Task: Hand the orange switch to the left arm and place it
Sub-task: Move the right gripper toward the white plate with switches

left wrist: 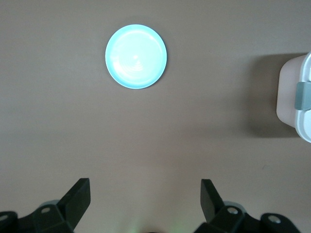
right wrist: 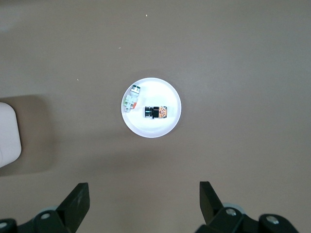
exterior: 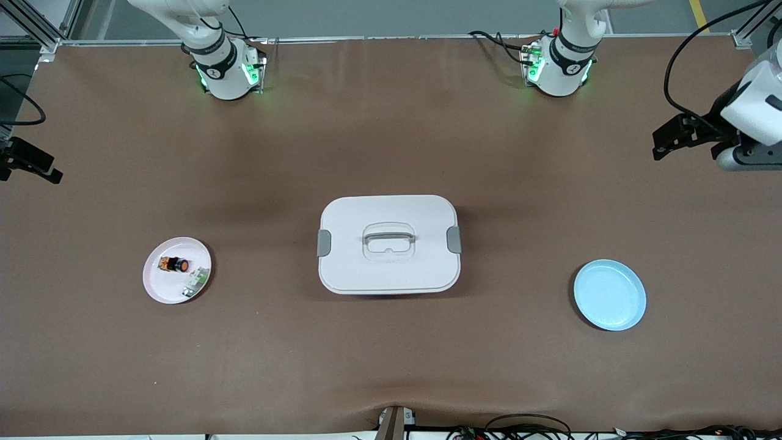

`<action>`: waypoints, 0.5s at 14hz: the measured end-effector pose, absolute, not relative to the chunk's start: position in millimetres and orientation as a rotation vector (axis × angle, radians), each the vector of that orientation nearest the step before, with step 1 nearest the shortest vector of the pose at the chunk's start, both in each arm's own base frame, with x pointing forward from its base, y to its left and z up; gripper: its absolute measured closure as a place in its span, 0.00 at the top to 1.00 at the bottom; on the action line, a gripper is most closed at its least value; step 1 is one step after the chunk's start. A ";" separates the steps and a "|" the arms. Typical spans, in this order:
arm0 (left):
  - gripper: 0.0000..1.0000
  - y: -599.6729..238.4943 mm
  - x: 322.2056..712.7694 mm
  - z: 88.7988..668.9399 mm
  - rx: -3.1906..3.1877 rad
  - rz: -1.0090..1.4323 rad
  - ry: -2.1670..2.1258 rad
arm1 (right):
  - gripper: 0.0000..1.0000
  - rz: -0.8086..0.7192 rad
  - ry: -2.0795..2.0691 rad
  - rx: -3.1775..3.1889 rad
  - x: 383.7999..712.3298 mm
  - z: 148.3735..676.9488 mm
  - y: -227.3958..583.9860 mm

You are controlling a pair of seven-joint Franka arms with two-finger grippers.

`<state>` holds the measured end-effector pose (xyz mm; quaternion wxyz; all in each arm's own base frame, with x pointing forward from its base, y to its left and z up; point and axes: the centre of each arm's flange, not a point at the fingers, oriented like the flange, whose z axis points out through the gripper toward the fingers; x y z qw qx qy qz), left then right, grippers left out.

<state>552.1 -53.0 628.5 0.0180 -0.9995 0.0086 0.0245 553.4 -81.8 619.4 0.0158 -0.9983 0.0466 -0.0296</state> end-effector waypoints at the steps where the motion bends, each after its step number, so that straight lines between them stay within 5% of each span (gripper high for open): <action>1: 1.00 -51.7 555.0 623.8 -3.105 0.088 0.024 | 1.00 -0.092 0.145 -3.105 553.4 619.4 -81.8; 7: 1.00 -91.6 551.2 636.9 -3.108 0.043 0.128 | 1.00 -0.086 0.144 -3.105 554.4 617.5 -81.7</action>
